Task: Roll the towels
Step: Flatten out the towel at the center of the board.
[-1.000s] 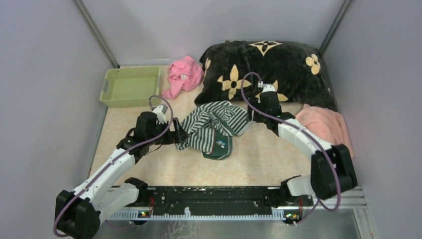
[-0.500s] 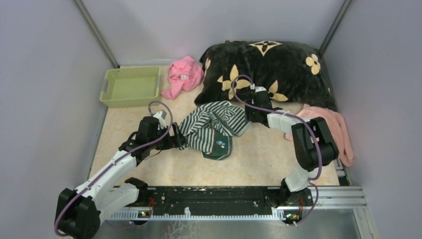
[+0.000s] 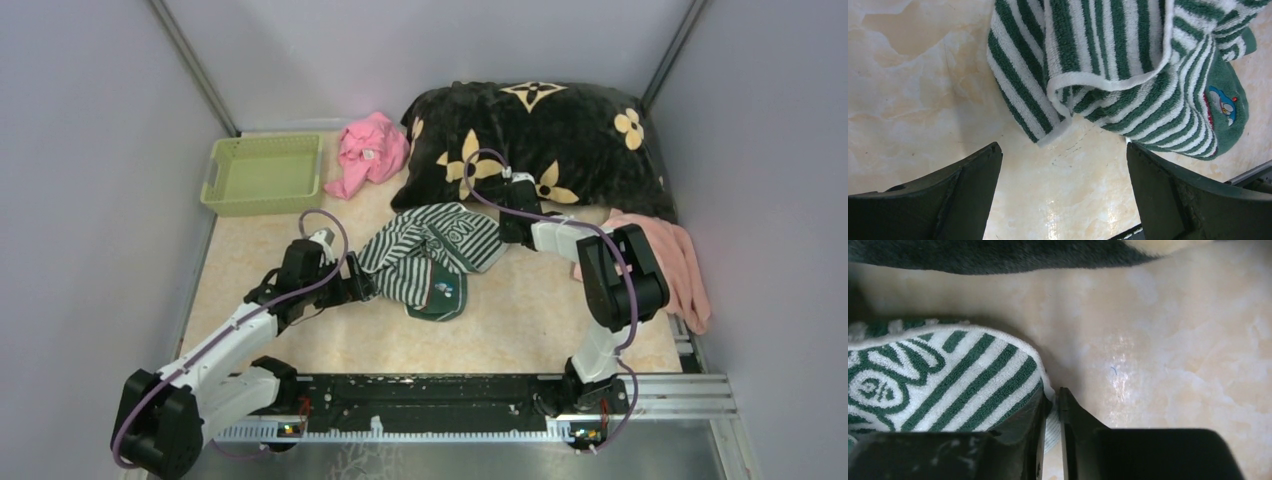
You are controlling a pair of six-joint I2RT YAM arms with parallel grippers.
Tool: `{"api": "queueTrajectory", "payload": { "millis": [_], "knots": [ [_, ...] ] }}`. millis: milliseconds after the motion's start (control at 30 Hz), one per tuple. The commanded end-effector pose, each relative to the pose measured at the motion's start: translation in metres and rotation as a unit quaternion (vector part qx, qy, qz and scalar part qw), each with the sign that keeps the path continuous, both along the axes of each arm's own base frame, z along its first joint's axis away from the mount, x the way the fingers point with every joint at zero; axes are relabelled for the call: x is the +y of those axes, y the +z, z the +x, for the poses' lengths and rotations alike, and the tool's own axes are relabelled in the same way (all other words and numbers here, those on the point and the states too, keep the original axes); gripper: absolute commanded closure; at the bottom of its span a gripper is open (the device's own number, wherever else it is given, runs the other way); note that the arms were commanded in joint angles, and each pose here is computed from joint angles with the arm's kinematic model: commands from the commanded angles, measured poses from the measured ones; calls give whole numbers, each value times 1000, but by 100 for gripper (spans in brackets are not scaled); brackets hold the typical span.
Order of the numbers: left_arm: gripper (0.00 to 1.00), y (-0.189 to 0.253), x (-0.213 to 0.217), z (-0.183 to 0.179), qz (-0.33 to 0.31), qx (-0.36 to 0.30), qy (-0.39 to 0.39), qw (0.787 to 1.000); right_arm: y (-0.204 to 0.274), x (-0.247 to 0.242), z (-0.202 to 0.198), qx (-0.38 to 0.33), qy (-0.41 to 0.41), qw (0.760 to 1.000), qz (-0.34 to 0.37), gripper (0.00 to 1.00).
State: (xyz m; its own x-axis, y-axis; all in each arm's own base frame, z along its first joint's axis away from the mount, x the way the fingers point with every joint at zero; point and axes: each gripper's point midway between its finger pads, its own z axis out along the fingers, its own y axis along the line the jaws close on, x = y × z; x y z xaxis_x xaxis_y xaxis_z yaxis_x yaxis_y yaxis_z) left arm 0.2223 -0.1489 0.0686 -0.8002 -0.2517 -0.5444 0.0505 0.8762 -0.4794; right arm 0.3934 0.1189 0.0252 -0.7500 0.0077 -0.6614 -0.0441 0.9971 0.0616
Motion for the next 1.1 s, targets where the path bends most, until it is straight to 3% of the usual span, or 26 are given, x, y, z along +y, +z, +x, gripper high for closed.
{"api": "queueTrajectory", "payload": {
  "millis": [0, 100, 433, 633, 767, 933, 1067],
  "knots": [
    [1, -5, -4, 2, -8, 1, 0, 1000, 21, -17, -1, -21, -37, 999, -17, 92],
    [1, -8, -8, 2, -16, 4, -7, 1000, 48, -22, -5, -50, -46, 998, -15, 98],
    [1, -29, -1, 18, 9, -6, 20, 1000, 91, -27, -16, -92, -49, 995, -1, 98],
    [1, -6, 15, 53, 54, -69, 65, 994, 119, -34, -22, -116, -58, 992, -1, 98],
    [1, 38, 31, 73, 92, -128, 93, 983, 154, -42, -26, -146, -66, 987, -8, 98],
    [1, 84, 27, 80, 64, -213, 81, 972, 194, -47, -36, -186, -68, 980, 5, 97],
    [1, 69, 12, 66, 34, -185, 44, 981, 199, -43, -42, -190, -60, 980, 20, 97]
  ]
}}
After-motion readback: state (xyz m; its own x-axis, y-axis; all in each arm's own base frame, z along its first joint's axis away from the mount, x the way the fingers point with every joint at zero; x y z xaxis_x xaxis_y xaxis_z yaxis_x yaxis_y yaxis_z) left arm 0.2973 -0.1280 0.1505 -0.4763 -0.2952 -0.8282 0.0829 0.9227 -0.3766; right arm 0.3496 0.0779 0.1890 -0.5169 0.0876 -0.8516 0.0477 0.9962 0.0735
